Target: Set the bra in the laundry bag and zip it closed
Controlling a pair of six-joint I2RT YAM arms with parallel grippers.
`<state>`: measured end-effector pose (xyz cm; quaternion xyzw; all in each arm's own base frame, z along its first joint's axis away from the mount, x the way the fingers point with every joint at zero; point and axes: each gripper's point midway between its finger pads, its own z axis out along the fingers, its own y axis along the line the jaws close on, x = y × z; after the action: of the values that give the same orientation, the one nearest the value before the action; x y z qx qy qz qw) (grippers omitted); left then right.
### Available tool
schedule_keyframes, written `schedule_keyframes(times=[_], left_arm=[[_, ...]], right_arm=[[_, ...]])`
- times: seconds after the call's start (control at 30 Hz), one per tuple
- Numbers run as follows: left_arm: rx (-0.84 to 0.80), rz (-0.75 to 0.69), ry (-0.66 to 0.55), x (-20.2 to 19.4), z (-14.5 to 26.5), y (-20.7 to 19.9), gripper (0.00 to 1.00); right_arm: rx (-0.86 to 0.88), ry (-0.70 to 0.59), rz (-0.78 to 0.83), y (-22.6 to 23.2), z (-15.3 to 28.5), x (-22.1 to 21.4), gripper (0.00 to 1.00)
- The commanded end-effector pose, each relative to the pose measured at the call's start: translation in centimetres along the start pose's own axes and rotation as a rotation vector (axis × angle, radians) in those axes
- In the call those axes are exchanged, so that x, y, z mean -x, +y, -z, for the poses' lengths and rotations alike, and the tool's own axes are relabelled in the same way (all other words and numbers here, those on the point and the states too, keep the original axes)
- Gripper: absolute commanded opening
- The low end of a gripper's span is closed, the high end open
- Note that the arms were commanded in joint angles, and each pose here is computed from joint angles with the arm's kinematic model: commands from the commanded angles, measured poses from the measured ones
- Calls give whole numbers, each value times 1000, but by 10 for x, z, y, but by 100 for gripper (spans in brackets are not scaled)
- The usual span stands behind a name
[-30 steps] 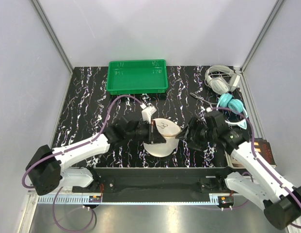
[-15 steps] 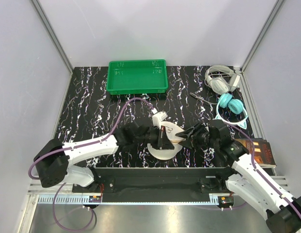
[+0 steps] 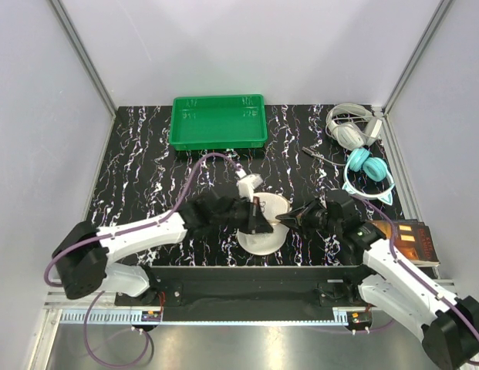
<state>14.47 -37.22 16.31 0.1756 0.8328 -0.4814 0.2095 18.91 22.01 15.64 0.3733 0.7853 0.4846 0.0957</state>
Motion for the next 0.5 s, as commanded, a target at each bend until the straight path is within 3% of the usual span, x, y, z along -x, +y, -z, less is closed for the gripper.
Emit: schedule_keyframes(times=[0.0,0.07,0.1,0.27,0.47], left_arm=[[112,-12,-118,25,45,38,0],[217,42,-123,24,69,80,0],[232,58,-175,36,86,89,0],[303,92,-174,25,114,114,0],[117,47,-224,35,120,75,0]], right_arm=[[53,42,149,16,-4,-5,0],[48,71,194,18,-7,-6,0],[47,82,205,19,-11,-5,0],[112,169,348,48,-15,-4,0],[115,336,517,81,-41,-7,0]])
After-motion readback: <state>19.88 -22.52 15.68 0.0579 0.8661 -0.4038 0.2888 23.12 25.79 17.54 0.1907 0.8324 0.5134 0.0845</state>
